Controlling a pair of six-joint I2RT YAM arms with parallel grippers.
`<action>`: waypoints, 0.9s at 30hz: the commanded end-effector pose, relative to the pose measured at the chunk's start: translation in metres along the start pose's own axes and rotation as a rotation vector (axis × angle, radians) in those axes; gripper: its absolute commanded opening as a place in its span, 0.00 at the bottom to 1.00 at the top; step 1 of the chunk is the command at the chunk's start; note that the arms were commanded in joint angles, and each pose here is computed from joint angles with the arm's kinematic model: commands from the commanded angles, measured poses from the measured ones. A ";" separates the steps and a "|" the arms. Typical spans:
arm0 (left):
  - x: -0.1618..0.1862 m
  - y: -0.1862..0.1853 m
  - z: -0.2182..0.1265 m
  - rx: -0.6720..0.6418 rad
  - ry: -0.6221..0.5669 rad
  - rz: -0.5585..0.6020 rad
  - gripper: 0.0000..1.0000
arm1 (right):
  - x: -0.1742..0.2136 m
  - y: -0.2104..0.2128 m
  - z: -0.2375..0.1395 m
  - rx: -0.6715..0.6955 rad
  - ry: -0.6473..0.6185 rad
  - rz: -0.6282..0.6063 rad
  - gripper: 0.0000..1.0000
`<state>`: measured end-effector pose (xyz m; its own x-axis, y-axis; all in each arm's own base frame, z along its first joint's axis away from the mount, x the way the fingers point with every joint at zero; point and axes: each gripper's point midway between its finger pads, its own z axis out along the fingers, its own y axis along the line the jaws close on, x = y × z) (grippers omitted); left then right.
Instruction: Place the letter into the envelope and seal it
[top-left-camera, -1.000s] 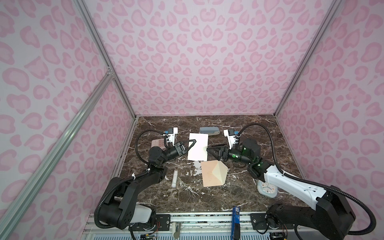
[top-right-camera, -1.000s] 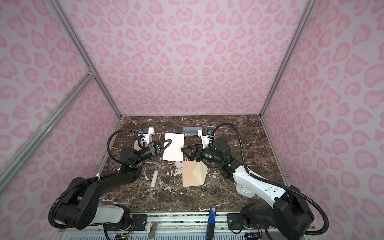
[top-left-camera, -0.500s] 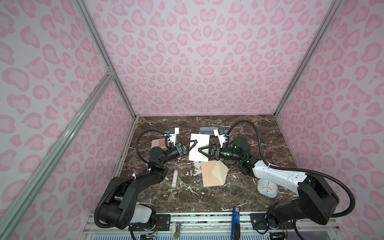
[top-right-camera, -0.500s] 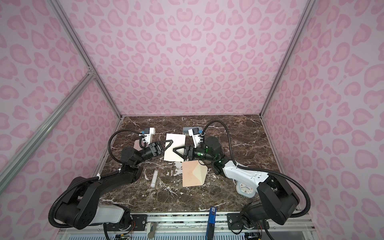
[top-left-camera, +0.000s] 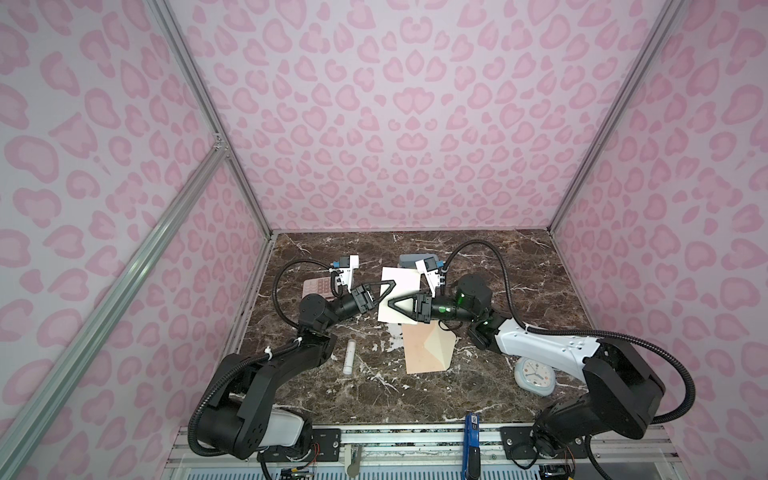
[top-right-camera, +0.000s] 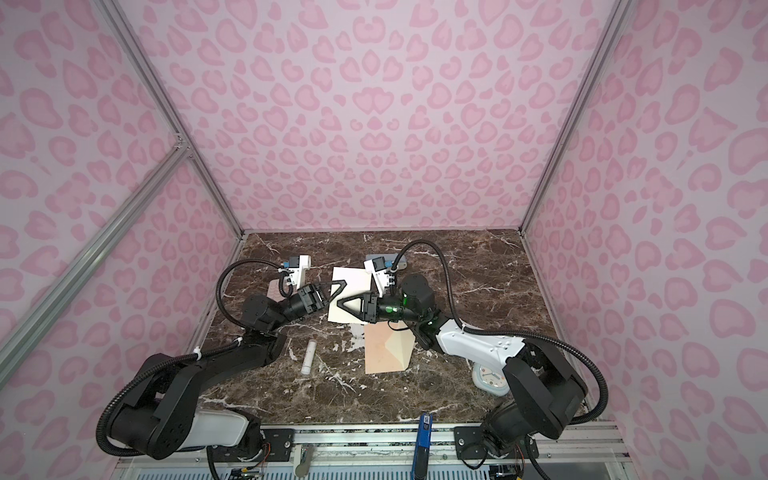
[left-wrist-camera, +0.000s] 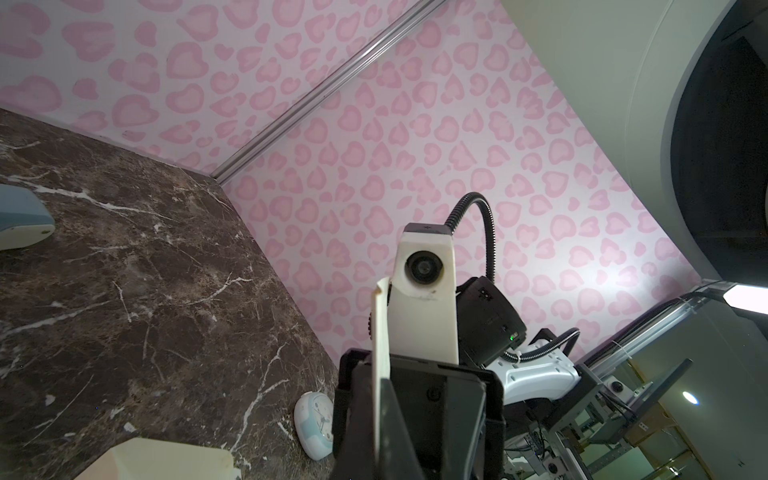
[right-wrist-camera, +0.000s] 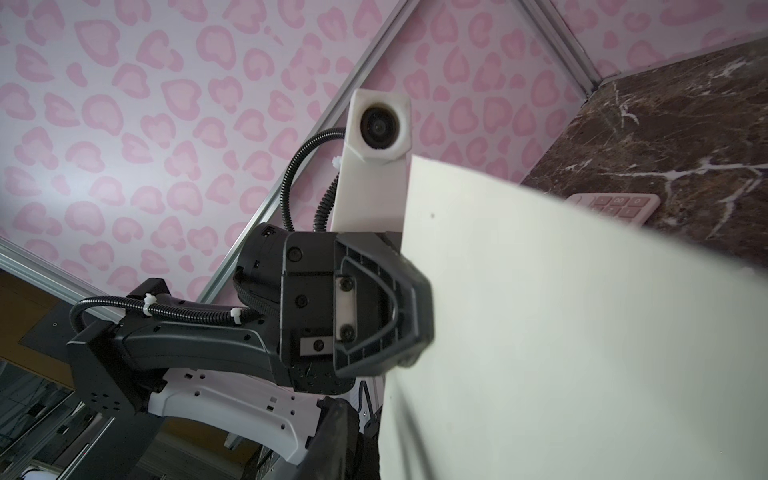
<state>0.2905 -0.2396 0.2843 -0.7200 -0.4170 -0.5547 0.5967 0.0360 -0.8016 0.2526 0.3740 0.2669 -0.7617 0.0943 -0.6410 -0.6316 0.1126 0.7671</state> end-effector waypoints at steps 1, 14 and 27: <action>-0.001 -0.008 -0.001 0.026 -0.005 0.031 0.04 | -0.004 0.002 0.001 -0.006 -0.014 -0.016 0.24; 0.001 -0.007 -0.001 0.011 0.004 0.043 0.04 | -0.001 -0.007 0.002 0.015 -0.005 0.029 0.04; -0.005 0.011 -0.014 -0.234 -0.013 0.141 0.68 | 0.001 -0.021 -0.026 0.189 0.021 -0.043 0.00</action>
<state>0.2830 -0.2316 0.2909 -0.6663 -0.4151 -0.6194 0.6208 0.1513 -0.7692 0.2582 0.3574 0.2656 -0.7663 0.0989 -0.6349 -0.6085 0.2055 0.7665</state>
